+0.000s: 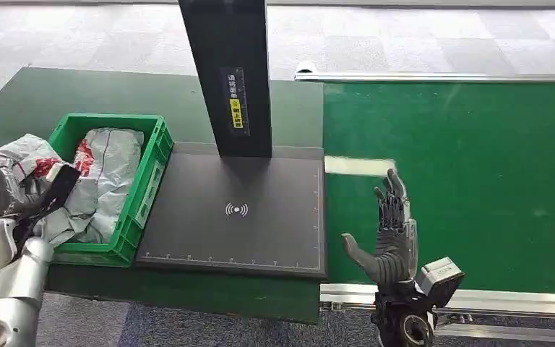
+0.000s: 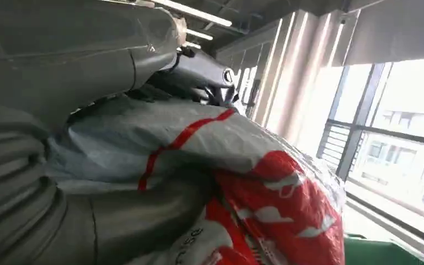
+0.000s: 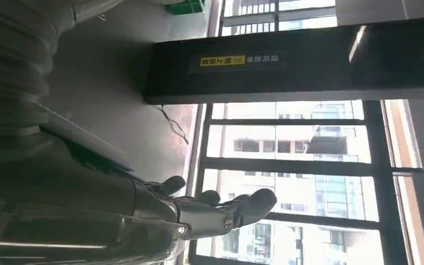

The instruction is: Moved the parcel from conveyor to table for the left to box.

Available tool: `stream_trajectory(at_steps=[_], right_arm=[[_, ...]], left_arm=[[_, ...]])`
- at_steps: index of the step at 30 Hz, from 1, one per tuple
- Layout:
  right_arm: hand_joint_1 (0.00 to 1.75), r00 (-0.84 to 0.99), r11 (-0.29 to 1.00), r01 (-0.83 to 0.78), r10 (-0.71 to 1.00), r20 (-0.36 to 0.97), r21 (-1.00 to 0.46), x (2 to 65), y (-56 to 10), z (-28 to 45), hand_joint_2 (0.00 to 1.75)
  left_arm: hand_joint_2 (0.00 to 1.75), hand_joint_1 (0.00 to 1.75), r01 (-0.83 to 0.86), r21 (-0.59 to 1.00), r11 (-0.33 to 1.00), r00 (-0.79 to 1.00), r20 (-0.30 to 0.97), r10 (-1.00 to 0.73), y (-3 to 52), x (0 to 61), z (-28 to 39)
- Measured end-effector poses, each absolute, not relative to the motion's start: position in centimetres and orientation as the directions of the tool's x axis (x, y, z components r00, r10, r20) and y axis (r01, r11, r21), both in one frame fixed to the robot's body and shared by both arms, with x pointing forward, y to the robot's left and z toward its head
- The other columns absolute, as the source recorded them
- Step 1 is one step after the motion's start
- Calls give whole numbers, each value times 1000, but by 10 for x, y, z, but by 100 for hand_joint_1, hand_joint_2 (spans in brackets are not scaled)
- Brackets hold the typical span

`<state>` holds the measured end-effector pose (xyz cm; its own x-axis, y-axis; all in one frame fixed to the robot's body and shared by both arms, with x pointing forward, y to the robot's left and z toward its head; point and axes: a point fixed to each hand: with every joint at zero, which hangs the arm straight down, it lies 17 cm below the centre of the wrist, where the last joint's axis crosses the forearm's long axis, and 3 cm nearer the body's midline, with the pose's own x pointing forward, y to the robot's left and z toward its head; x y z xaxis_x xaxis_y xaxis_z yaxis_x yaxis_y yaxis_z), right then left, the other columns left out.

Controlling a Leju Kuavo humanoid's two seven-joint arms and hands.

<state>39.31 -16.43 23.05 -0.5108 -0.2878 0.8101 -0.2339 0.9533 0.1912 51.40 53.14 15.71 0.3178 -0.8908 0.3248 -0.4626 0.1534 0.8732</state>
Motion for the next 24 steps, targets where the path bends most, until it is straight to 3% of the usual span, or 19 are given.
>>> stream_trajectory(at_steps=[6, 11, 16, 21, 24], right_arm=[[0, -502, 957, -220, -278, 819, 190, 392, -167, 225, 175], [0, -501, 958, -217, -274, 821, 187, 392, -168, 224, 175], [0, -502, 962, -206, -263, 824, 181, 393, -170, 223, 175], [0, -501, 964, -198, -256, 827, 178, 393, -172, 221, 175], [0, -497, 965, -196, -253, 830, 176, 392, -172, 219, 175]], left_arm=[[175, 0, -486, 776, 402, 138, 522, -842, 503, 518, 156], [175, 0, -504, 721, 476, 68, 582, -810, 486, 515, 164], [175, 0, -514, 545, 662, -137, 710, -691, 449, 501, 189], [175, 0, -508, 458, 730, -258, 727, -636, 420, 483, 213], [175, 0, -431, 307, 849, -384, 789, -480, 397, 466, 222]])
